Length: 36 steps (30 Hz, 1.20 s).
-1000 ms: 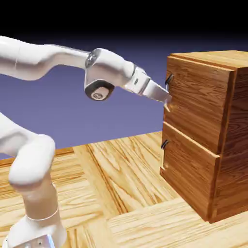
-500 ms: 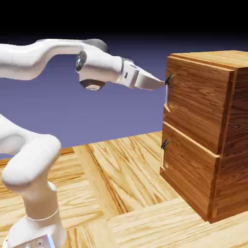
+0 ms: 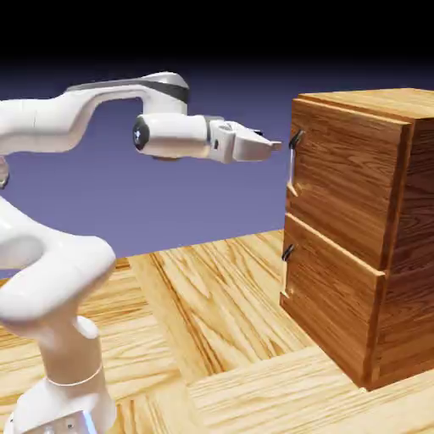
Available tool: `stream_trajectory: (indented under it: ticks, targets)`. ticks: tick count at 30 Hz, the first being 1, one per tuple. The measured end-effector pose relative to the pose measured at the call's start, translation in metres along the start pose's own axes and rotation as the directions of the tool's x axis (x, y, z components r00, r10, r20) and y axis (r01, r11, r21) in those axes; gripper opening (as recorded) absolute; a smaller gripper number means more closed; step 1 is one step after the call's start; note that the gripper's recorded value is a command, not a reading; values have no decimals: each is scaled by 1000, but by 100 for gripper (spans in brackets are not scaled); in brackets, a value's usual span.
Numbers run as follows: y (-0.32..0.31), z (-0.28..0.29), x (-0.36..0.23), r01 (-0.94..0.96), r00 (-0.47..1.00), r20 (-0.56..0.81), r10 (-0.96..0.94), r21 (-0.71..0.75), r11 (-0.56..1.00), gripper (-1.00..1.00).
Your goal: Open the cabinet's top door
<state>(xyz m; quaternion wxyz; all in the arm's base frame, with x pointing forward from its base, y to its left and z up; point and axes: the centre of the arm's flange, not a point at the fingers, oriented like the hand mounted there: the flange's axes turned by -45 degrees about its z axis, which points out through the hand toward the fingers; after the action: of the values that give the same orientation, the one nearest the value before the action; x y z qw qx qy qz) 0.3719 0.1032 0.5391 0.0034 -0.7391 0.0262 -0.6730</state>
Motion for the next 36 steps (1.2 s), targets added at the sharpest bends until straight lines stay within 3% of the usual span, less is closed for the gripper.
stream_trajectory:
  ticks: [13,18,19,29,36]
  targets:
    - [-35,47,-74,38,995,-94,-40,-24,999,0]
    - [-35,89,-70,39,995,-94,-41,-24,999,0]
    - [-34,97,-70,38,995,-94,-40,-24,999,-100]
    - [-1,41,-74,57,995,-95,-41,173,983,-100]
    - [1,38,-74,58,995,-93,-42,181,982,-100]
